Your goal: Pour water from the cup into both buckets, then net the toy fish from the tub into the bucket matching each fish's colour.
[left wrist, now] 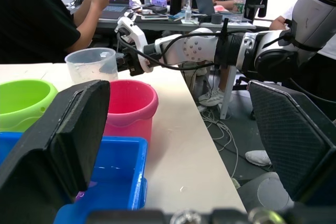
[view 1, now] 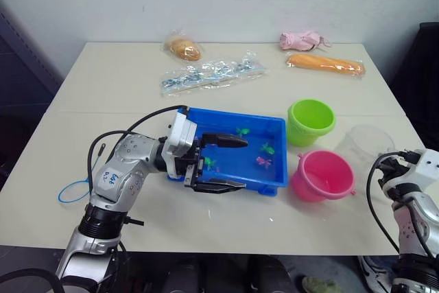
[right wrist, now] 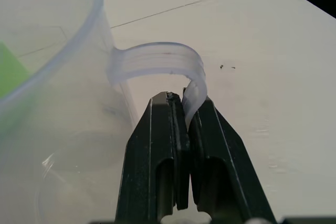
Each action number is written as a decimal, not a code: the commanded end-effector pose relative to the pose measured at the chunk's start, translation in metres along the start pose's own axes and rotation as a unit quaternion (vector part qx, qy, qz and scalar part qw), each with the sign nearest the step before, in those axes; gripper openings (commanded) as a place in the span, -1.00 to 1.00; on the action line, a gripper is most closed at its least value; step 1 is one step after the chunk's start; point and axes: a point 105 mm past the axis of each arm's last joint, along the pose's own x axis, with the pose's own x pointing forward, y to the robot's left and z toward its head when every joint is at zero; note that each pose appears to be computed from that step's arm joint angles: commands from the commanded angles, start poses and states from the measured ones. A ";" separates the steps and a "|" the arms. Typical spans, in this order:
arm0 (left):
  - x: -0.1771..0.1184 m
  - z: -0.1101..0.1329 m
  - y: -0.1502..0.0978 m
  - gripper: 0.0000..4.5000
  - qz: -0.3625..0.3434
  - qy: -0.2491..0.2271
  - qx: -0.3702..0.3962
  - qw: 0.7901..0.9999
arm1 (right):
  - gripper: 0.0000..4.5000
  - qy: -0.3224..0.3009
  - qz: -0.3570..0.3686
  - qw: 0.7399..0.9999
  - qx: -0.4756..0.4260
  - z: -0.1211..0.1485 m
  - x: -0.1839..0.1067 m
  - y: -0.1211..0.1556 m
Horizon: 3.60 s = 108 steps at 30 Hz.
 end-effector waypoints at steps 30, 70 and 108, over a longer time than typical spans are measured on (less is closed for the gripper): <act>-0.072 0.002 0.008 1.00 0.148 0.043 0.010 0.988 | 0.97 -0.079 0.190 0.964 -0.165 0.061 -0.115 0.022; -0.319 -0.036 -0.085 1.00 0.784 0.152 -0.112 0.591 | 0.97 -0.139 0.742 0.639 -0.148 0.039 -0.182 0.199; -0.270 -0.007 0.036 -0.94 0.520 0.193 -0.028 0.832 | 1.00 -0.093 0.689 0.698 -0.173 0.040 -0.175 0.187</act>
